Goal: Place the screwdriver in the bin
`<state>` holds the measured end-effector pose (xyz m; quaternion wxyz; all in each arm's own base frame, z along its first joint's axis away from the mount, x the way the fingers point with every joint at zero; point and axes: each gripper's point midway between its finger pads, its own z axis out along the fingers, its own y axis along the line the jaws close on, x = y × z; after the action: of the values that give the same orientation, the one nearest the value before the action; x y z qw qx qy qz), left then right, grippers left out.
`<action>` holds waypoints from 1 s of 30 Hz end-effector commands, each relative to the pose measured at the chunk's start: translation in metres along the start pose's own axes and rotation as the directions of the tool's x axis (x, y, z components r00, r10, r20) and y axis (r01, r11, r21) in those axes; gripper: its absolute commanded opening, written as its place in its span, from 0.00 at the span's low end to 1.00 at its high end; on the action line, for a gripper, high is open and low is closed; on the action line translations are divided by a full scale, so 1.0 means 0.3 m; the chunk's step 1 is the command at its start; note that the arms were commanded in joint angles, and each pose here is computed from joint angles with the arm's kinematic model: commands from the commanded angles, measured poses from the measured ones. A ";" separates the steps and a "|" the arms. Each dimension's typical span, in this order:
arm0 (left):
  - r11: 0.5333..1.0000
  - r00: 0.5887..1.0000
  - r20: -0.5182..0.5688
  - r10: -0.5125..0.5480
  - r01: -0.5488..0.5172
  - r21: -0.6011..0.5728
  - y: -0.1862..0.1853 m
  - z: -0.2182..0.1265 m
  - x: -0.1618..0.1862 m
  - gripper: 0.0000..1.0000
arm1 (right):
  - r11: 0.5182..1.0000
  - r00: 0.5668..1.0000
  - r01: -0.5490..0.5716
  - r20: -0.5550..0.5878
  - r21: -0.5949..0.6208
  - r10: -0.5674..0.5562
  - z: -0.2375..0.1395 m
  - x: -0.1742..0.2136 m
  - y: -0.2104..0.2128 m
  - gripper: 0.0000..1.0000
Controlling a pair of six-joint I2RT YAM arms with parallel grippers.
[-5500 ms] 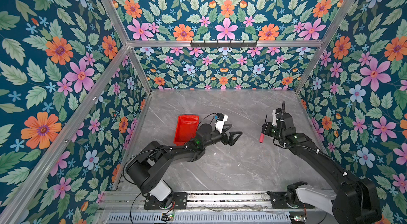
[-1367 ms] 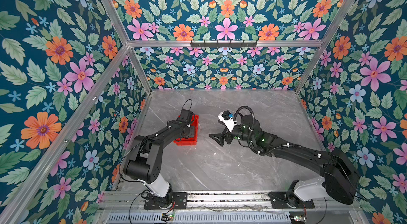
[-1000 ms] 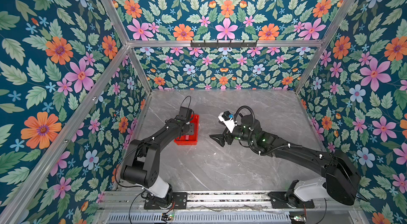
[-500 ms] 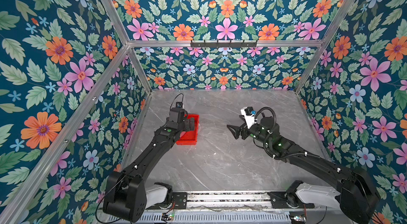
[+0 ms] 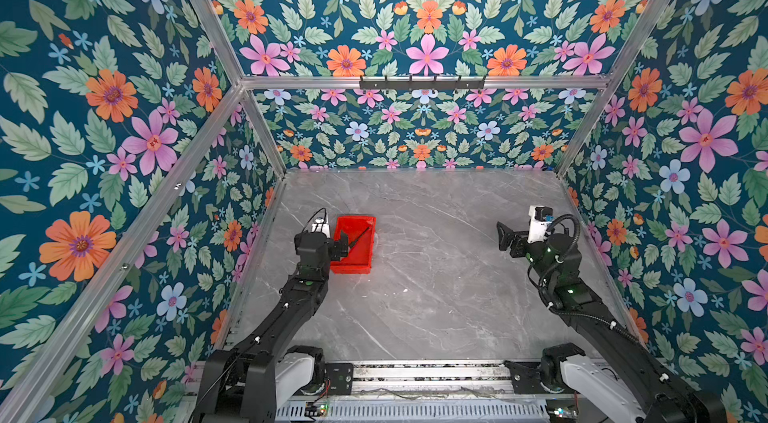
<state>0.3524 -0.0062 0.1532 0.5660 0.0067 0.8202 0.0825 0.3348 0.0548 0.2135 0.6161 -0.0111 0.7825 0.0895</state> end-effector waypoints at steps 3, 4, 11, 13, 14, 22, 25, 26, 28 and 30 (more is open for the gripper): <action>0.996 0.985 0.161 -0.062 0.071 -0.053 0.091 0.001 -0.026 1.00 | 0.987 0.999 0.036 0.000 0.158 -0.037 0.004 0.055 -0.157 0.99; 0.994 0.982 0.170 -0.081 0.093 -0.064 0.111 0.002 -0.007 1.00 | 0.984 1.000 0.021 0.008 0.179 -0.022 0.007 0.065 -0.186 0.99; 0.986 0.965 0.215 -0.148 0.162 -0.047 0.156 0.034 0.066 1.00 | 0.978 1.000 0.015 -0.008 0.209 -0.014 0.066 0.161 -0.261 0.99; 0.988 0.965 0.220 -0.140 0.150 -0.027 0.146 0.044 0.061 1.00 | 0.984 1.000 0.008 -0.025 0.178 -0.004 0.086 0.187 -0.249 0.99; 0.988 0.968 0.208 -0.142 0.152 -0.030 0.150 0.054 0.064 1.00 | 0.987 0.999 0.015 -0.032 0.160 -0.010 0.095 0.204 -0.242 0.99; 0.997 0.979 0.185 -0.081 0.080 0.016 0.131 0.085 0.061 1.00 | 0.995 0.997 0.028 -0.081 0.096 -0.021 0.160 0.292 -0.223 0.99; 0.997 0.983 0.168 -0.079 0.075 0.031 0.124 0.098 0.064 1.00 | 0.996 0.994 0.037 -0.101 0.079 -0.029 0.185 0.319 -0.219 0.99; 0.997 0.983 0.164 -0.081 0.076 0.035 0.123 0.103 0.065 1.00 | 0.996 0.995 0.033 -0.098 0.082 -0.025 0.188 0.321 -0.222 0.99; 0.996 0.985 0.155 -0.074 0.067 0.056 0.111 0.104 0.067 1.00 | 0.996 0.994 0.035 -0.108 0.085 -0.025 0.187 0.324 -0.224 0.99; 0.993 0.984 0.149 -0.102 0.093 0.067 0.107 0.100 0.067 1.00 | 0.996 0.994 0.031 -0.106 0.084 -0.022 0.188 0.324 -0.224 0.99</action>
<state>0.3706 0.0369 0.1298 0.6330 -0.0161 0.7726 0.0463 0.3675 0.0050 0.0833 0.5493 0.0100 0.8343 0.0459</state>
